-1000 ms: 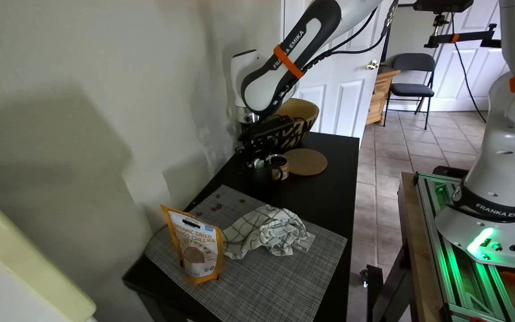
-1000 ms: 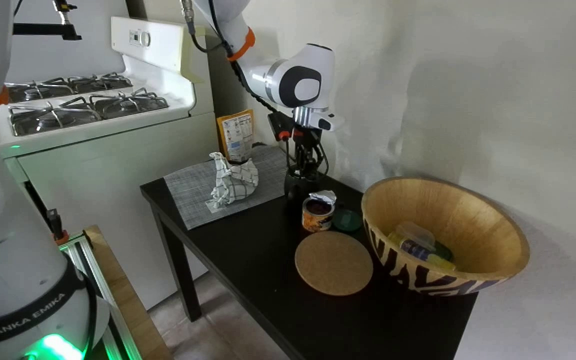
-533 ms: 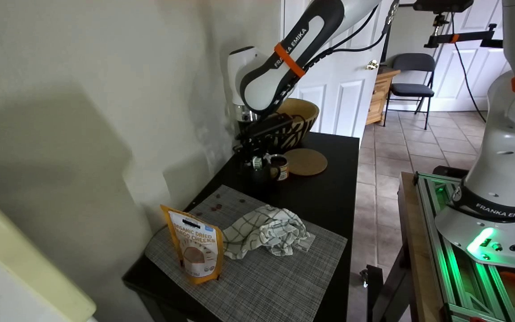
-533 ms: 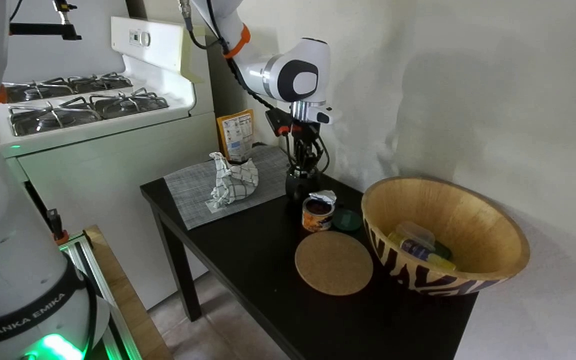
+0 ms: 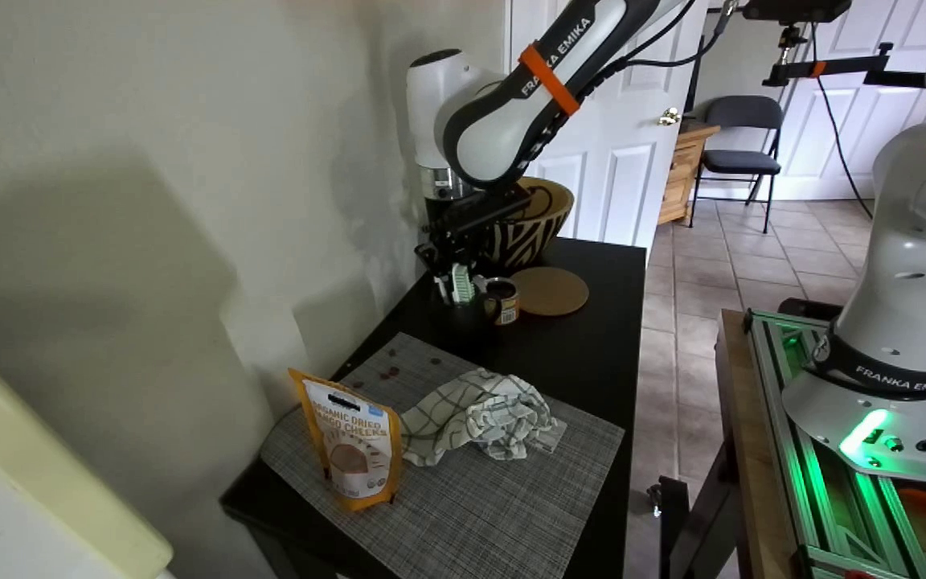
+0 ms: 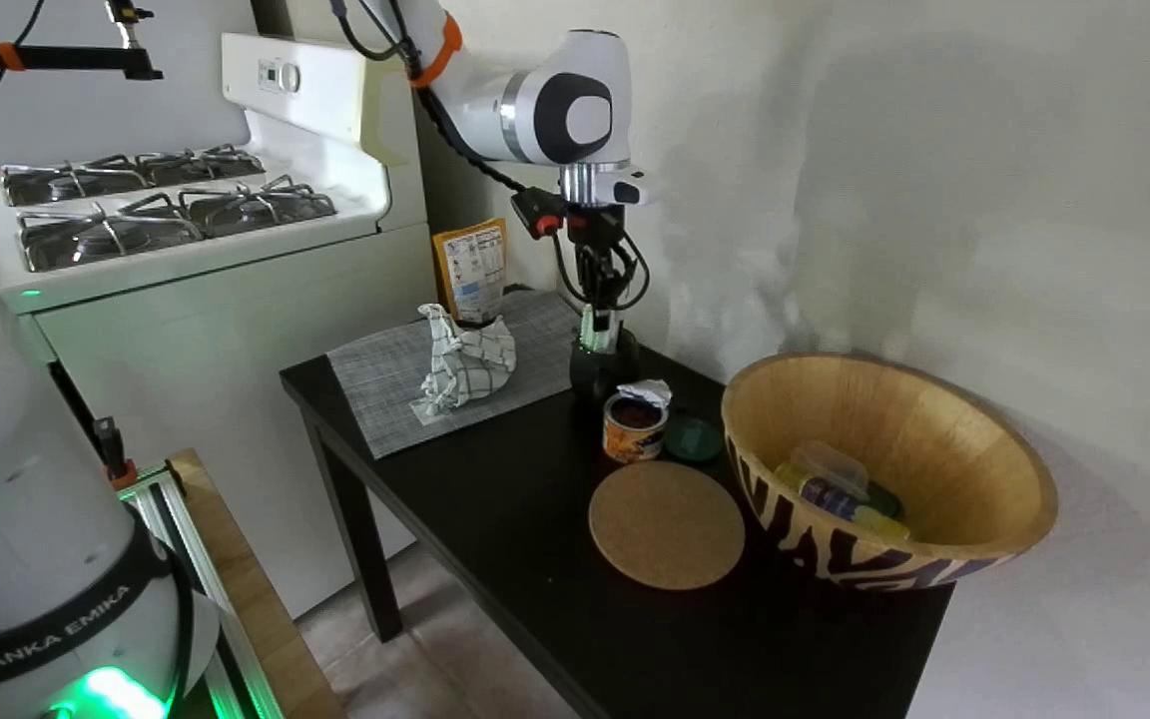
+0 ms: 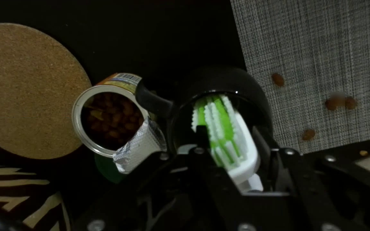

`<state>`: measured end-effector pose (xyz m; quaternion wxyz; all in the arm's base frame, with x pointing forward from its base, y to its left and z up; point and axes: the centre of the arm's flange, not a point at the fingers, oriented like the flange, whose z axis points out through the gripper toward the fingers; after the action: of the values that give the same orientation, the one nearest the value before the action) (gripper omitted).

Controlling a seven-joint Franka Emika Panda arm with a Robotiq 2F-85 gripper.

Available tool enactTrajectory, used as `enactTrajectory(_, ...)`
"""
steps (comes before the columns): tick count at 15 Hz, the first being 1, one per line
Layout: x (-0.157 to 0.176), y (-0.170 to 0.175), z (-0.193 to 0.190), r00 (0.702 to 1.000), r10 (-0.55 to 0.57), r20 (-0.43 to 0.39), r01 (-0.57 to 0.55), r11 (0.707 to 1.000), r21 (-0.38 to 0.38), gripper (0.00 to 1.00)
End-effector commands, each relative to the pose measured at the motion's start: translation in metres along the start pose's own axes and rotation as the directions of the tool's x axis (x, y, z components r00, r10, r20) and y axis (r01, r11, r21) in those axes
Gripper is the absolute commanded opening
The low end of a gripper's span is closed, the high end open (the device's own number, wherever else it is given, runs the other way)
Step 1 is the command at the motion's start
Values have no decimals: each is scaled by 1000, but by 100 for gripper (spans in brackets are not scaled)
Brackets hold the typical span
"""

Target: Move the brush forward

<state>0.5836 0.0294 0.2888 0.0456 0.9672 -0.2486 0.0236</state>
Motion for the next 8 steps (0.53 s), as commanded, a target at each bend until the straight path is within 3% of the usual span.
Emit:
enactTrajectory(1,-35,9,-36,998,16,-62,-18,1000,-23,13)
enactTrajectory(8,-98,-19,-107,978,-42,-205,43,999,3,13)
